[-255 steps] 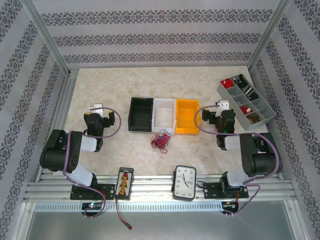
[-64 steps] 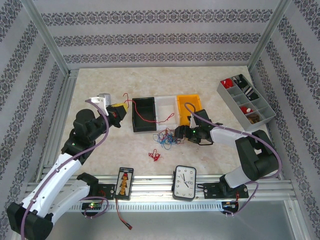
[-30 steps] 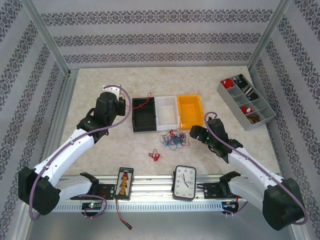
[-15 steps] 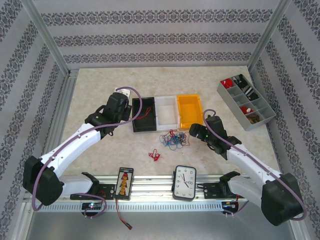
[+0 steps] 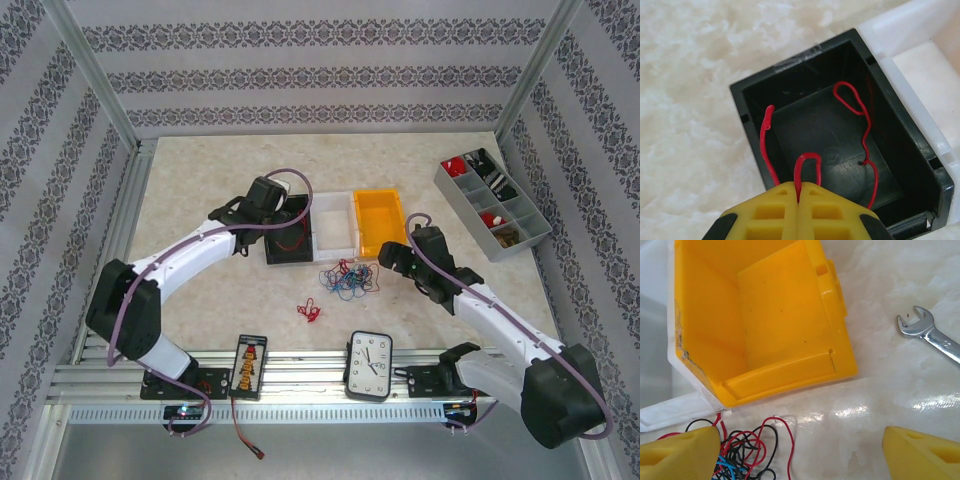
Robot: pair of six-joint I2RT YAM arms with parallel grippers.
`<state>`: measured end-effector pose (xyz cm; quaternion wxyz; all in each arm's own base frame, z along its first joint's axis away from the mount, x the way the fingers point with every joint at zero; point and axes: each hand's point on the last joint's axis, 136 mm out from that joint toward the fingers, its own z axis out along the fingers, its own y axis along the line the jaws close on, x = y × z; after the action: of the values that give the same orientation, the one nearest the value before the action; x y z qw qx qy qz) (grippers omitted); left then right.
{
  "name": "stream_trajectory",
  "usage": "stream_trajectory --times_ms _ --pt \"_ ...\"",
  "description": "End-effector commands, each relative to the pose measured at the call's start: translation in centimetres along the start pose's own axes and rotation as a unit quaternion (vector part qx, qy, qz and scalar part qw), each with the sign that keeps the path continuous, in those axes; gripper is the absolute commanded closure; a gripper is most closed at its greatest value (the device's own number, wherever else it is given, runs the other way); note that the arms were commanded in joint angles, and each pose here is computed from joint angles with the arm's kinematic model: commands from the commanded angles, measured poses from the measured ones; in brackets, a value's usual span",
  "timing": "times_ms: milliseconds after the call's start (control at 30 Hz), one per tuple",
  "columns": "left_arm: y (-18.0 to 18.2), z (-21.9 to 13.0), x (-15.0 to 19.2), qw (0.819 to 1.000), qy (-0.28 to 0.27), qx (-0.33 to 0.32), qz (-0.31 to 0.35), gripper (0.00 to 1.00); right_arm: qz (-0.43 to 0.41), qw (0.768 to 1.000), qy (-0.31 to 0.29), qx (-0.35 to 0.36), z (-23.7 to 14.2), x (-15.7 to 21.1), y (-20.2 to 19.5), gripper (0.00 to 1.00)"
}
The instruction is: Untangle the cables
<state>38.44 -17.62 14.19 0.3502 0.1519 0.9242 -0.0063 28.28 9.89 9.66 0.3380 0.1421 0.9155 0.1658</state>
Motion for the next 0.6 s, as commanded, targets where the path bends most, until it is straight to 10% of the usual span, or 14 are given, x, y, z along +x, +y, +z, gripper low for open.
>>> stream_trajectory --times_ms 0,567 --pt "-2.0 0.3 -2.2 0.998 -0.028 0.042 -0.031 1.0 -0.007 1.0 -0.004 -0.003 -0.3 -0.7 0.4 0.15" --pt "-3.7 7.0 -0.7 0.996 0.011 0.045 -0.078 1.0 0.0 1.0 0.009 -0.003 0.3 -0.5 0.8 0.16"
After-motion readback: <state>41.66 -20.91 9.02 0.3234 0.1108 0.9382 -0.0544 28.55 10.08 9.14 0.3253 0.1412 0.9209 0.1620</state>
